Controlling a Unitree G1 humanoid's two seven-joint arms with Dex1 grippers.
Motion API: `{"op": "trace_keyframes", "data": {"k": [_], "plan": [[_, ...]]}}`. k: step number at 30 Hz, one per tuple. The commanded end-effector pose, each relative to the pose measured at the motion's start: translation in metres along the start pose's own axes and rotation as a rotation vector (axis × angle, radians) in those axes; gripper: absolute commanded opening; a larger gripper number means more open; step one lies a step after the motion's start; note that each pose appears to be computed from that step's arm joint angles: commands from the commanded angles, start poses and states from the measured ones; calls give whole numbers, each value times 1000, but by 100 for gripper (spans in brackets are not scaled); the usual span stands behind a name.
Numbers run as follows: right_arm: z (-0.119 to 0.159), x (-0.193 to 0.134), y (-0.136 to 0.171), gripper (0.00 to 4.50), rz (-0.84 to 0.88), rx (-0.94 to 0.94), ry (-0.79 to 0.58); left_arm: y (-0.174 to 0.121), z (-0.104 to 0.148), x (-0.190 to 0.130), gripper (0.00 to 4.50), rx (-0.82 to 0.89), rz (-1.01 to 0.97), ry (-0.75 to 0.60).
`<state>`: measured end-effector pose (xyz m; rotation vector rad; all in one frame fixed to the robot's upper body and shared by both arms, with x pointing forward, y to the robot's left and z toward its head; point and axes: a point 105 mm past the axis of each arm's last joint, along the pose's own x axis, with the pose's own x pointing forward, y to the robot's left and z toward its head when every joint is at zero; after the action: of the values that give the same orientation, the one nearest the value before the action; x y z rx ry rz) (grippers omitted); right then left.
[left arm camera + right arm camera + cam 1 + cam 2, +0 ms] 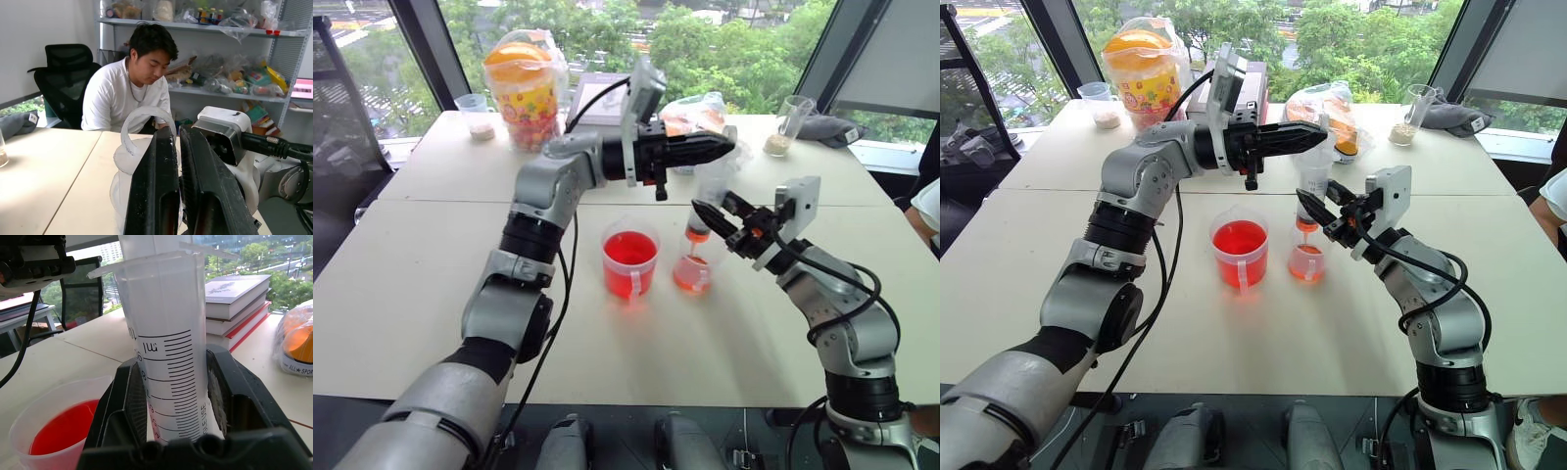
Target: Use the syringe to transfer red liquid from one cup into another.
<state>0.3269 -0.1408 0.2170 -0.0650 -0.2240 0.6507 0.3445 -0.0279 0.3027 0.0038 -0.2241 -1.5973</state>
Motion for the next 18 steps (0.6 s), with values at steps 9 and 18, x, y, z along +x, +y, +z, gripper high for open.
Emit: {"op": "trace_keyframes", "data": {"k": [9, 18], "plan": [[74, -3, 14, 137, 64, -96, -161, -7, -41, 3, 10, -3, -30, 114], [99, -7, 13, 137, 79, -87, -192, -7, -56, -1, 10, -42, -16, 135]]}}
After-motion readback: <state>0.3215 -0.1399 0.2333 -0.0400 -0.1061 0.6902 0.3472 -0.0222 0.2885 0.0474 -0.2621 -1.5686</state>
